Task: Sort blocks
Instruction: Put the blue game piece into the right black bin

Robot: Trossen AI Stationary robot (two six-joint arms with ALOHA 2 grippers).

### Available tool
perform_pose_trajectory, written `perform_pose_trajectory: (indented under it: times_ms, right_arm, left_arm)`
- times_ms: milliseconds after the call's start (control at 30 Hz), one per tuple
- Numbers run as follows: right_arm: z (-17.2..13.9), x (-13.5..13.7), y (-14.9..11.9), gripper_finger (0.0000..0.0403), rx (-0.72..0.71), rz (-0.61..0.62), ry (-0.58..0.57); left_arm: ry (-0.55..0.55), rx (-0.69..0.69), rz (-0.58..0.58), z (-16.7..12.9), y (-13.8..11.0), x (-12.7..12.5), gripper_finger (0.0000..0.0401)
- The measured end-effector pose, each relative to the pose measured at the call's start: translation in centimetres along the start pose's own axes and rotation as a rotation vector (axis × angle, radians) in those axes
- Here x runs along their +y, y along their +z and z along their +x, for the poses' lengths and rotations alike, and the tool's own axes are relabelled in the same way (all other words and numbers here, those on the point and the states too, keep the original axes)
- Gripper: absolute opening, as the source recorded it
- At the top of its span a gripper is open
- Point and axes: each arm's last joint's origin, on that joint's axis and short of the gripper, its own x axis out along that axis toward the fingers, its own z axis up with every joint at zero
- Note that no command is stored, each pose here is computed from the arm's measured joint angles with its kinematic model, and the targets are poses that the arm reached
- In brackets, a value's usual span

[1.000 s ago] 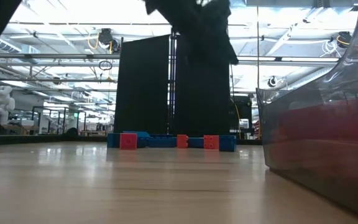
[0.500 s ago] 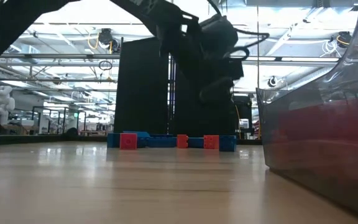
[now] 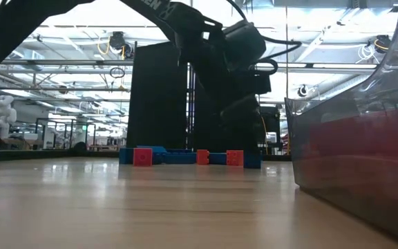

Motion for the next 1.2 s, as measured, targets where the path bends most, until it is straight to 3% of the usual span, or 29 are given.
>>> perform_pose_trajectory:
  times_ms: [200,533,933,1200]
  right_arm:
    - [0.0,0.0,0.0,0.0274,0.001,0.000,0.000]
    - [0.0,0.1,0.0,0.0274,0.002,0.026,0.005]
    - [0.0,0.0,0.0,0.0274,-0.007,0.026,-0.005]
    - [-0.1,-0.7,1.5,0.0253,-0.308,-0.040,-0.100]
  left_arm:
    - [-0.058,-0.005,0.078,0.4,-0.1,-0.2,0.0235]
    - [-0.089,0.047,0.077,2.7,-1.3,-0.7,0.0224]
    - [-0.094,0.053,0.040,2.8,-1.3,-0.6,0.0083]
    - [-0.088,0.032,-0.129,1.3,-0.2,-0.2,0.0082]
